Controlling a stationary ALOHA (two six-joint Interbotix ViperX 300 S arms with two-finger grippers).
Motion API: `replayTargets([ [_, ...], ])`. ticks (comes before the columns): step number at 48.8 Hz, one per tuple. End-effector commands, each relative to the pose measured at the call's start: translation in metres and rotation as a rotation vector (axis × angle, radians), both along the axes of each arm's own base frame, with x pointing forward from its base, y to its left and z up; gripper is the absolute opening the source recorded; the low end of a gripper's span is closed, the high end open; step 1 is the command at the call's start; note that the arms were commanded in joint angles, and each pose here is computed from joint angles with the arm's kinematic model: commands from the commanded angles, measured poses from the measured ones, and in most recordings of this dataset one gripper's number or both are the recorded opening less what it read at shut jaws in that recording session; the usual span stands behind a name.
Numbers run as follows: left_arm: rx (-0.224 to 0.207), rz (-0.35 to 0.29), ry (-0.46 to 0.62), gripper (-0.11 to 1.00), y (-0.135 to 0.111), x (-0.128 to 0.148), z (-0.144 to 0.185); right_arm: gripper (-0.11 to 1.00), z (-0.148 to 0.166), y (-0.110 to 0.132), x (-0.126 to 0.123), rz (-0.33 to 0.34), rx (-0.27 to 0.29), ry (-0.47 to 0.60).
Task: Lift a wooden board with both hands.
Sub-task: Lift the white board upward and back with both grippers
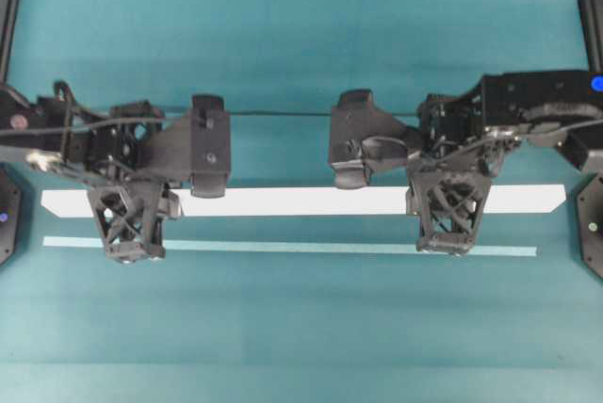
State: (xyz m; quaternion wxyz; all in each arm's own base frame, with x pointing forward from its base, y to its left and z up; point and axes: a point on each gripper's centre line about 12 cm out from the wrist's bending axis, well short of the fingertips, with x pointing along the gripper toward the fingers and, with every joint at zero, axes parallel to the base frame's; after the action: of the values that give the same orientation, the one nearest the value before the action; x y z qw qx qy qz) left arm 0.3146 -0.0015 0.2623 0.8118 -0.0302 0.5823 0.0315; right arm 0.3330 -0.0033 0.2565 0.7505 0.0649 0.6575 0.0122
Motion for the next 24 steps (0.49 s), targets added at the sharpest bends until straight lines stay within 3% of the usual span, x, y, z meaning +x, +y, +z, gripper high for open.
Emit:
replayTargets([
  [1, -0.002, 0.005, -0.052, 0.17, 0.0, 0.003, 0.027, 0.21, 0.016, 0.0, 0.002, -0.026, 0.008, -0.019],
  [24, 0.002, 0.014, -0.078, 0.17, 0.002, 0.009, 0.086, 0.21, 0.071, -0.003, 0.005, -0.036, 0.013, -0.016],
])
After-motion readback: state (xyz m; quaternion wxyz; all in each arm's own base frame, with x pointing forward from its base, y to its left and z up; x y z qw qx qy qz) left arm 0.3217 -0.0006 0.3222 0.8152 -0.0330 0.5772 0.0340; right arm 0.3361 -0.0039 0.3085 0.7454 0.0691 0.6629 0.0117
